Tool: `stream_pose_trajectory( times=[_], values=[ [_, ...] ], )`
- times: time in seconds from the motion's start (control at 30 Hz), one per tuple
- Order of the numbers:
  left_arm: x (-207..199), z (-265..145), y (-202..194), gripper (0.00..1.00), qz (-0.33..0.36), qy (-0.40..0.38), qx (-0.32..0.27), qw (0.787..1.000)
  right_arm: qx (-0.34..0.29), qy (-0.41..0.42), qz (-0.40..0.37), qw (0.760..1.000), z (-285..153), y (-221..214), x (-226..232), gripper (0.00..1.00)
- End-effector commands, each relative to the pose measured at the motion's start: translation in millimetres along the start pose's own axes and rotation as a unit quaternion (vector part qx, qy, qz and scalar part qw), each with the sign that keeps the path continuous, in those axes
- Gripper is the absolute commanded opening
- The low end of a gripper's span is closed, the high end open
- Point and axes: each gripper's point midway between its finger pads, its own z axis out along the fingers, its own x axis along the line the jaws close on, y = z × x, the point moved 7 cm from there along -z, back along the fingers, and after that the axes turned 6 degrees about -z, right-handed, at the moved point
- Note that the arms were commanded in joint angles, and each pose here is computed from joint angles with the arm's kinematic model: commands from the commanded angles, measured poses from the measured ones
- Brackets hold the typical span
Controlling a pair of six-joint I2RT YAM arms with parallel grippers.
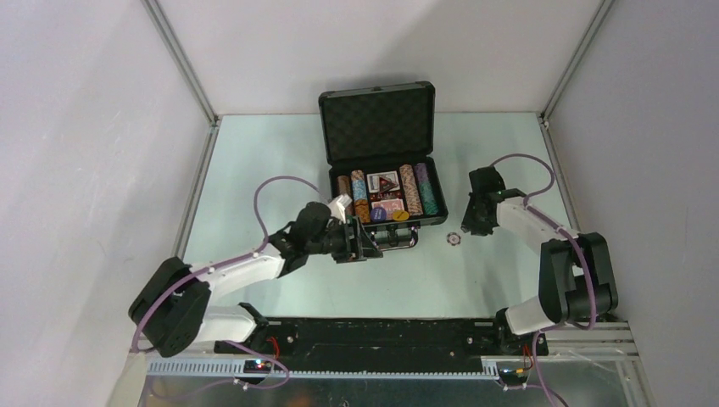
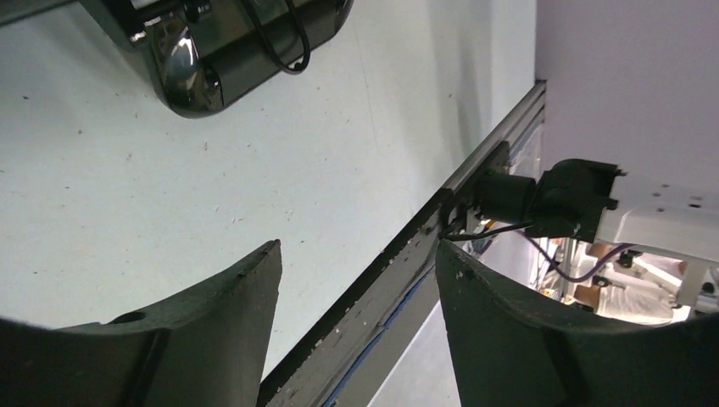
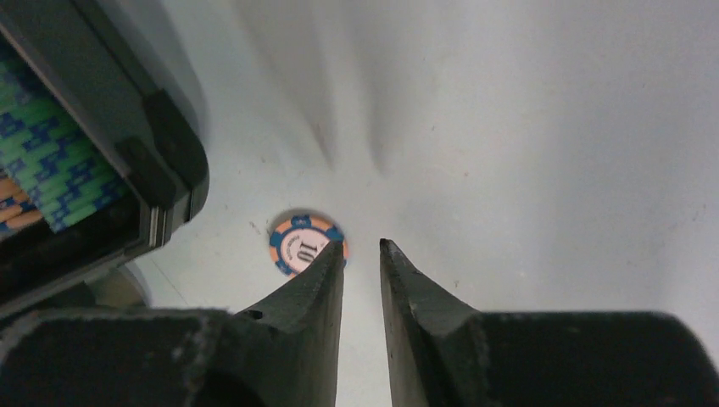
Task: Pack up texas hold em set
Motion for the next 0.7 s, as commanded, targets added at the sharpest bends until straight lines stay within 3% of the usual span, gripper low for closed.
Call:
stream_pose_trajectory(
  times=[0.0,0.3,0.67],
  values=[
    [-6.1,13.0,1.7,0.71,0.030,0.011,-0.012,0.999,-0.012,0.015,0.007,1.000,12.9,16.9,3.7,0.26],
    [-3.6,14.0,-0.9,0.71,0.032,0.017,-0.011,0.999,0.020,0.011,-0.027,0.999,34.1,10.6,9.8,0.27],
    [-2.1,13.9,-2.1,0.71,0.032,0.019,-0.010,0.999,0.056,0.015,-0.077,0.995,28.1,-14.3,31.7,0.32]
  ],
)
